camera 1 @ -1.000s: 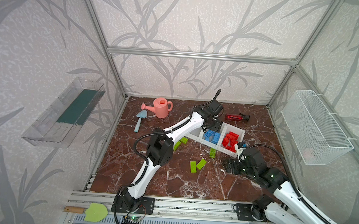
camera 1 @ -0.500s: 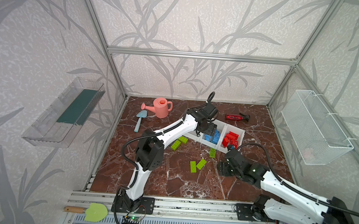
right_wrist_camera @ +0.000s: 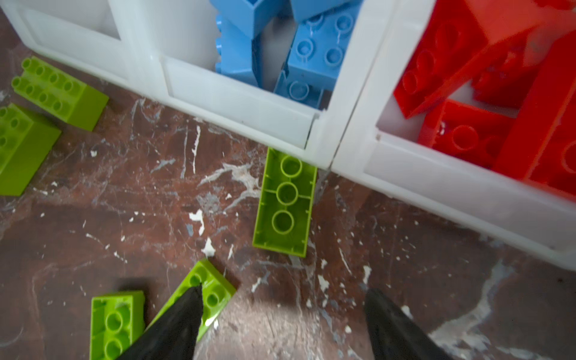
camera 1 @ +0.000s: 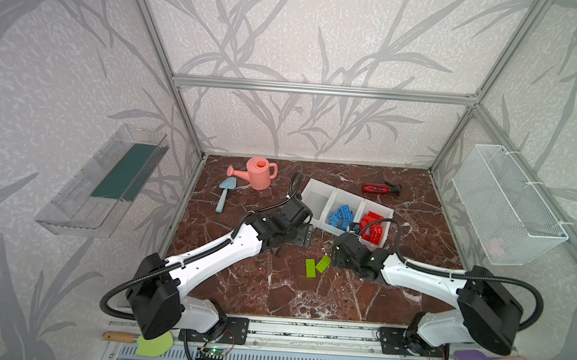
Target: Sort the legos into containers by color
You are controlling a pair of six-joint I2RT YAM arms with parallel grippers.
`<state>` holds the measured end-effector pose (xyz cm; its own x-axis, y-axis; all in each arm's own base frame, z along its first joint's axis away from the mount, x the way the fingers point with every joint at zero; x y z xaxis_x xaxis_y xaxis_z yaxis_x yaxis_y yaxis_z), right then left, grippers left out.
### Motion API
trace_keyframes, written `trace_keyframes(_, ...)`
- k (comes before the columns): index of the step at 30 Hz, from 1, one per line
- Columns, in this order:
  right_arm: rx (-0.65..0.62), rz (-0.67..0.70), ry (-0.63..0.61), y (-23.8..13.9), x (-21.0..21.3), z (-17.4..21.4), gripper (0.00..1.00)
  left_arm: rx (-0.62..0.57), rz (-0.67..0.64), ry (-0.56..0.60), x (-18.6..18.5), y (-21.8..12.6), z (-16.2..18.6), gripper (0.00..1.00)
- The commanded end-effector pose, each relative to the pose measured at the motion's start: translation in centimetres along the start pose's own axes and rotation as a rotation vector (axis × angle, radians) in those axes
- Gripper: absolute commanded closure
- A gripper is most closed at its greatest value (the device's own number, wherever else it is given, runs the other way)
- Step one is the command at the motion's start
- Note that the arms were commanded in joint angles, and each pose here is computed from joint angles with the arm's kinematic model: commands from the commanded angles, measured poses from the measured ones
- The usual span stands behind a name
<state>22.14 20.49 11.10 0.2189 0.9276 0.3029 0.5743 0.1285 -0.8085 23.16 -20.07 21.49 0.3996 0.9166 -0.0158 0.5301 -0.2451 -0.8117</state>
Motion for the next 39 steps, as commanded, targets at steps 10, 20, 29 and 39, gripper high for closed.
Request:
trace_keyframes(10, -0.121, 0.086, 0.063, 3.0, 1.6, -1.0, 0.29, -0.041, -0.022, -0.095, 2.6, -2.1, 6.2, 0.14)
trace_keyframes(20, -0.093, 0.108, 0.053, 5.1, 1.7, -0.4, 0.53, -0.040, -0.016, -0.112, 3.1, -2.5, 8.0, 0.15)
trace_keyframes(29, -0.006, 0.055, -0.028, 2.9, 2.4, -0.6, 0.63, -0.045, -0.052, -0.124, 3.6, -2.6, 8.1, 0.15)
trace_keyframes(39, 0.137, -0.126, -0.109, -1.5, 2.5, 1.0, 0.65, -0.096, -0.164, -0.152, 4.9, -2.2, 8.4, 0.15)
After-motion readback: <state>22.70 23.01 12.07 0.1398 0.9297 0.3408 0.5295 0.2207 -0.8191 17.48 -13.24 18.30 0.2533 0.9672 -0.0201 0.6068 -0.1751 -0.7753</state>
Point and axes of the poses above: each gripper's point midway between its finger pads, its own y axis out along the fingers, its own x axis along the line the jaws close on, z = x × y, the point moved 7 cm from there along -y, back along the fingers, and after that the axes turned 14 degrees about y, right-handed, at the moved point
